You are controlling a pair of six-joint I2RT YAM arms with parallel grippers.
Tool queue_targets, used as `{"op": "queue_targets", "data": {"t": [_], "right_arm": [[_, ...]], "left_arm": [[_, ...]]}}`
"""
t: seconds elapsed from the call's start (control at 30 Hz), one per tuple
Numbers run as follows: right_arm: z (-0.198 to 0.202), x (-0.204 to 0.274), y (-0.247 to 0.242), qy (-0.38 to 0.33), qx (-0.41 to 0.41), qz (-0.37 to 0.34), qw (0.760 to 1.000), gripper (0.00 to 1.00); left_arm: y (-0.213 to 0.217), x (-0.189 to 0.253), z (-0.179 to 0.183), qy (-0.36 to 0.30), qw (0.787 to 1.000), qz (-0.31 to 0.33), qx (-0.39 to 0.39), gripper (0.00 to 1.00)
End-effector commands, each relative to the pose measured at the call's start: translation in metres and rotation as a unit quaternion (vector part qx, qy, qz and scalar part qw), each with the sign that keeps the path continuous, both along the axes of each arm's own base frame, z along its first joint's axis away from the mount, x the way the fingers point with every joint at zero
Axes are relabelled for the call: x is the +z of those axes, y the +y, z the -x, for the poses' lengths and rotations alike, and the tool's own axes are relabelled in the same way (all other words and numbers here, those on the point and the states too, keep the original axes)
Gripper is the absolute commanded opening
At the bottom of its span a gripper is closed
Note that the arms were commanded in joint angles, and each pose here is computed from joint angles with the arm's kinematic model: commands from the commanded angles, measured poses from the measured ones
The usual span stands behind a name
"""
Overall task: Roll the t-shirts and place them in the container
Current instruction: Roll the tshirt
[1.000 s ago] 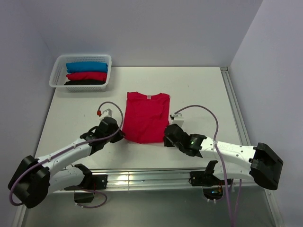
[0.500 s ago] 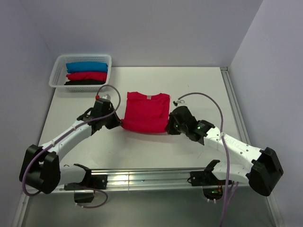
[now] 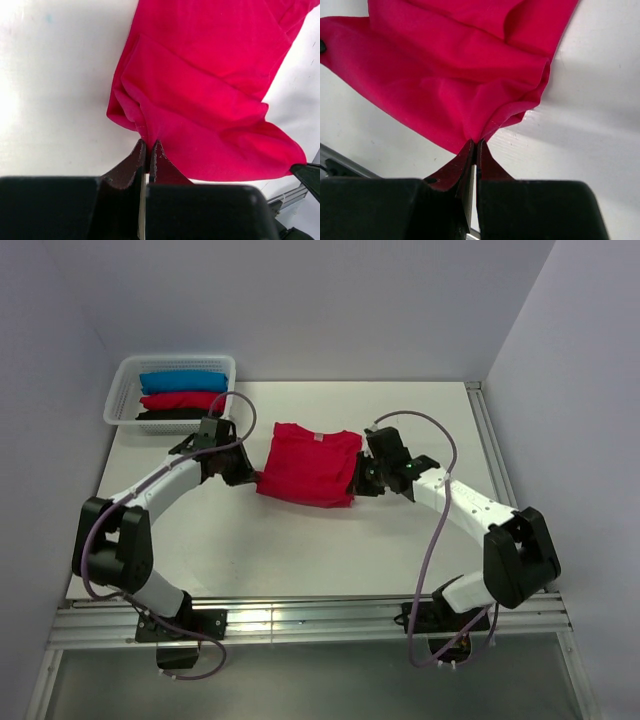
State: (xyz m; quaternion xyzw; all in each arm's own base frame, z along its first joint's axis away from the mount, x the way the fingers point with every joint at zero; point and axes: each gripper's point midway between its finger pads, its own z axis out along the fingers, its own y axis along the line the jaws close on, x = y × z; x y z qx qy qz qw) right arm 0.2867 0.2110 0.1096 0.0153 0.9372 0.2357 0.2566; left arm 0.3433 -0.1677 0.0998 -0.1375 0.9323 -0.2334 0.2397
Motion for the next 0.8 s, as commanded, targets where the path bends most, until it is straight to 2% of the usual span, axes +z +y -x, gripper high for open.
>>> {"op": "queue_targets", "data": {"t": [0.0, 0.37, 0.57, 0.77], "right_arm": [[-0.021, 0.012, 0.006, 0.007, 0.014, -0.032, 0.999, 0.0], [-0.068, -0.004, -0.017, 0.038, -0.043, -0.053, 0.997, 0.0], [-0.115, -0.013, -0.041, 0.044, -0.109, -0.074, 0.99, 0.0], [-0.16, -0.056, -0.065, 0.061, -0.184, -0.038, 0.98, 0.0]], "left_arm": [[-0.003, 0.016, -0.025, -0.014, 1.0, 0.017, -0.021, 0.0], [-0.012, 0.014, -0.09, -0.008, 0.999, 0.031, -0.022, 0.0], [-0.024, 0.003, -0.144, -0.021, 0.998, 0.054, -0.008, 0.04], [-0.04, -0.017, -0.193, -0.05, 0.995, 0.082, 0.005, 0.05]]}}
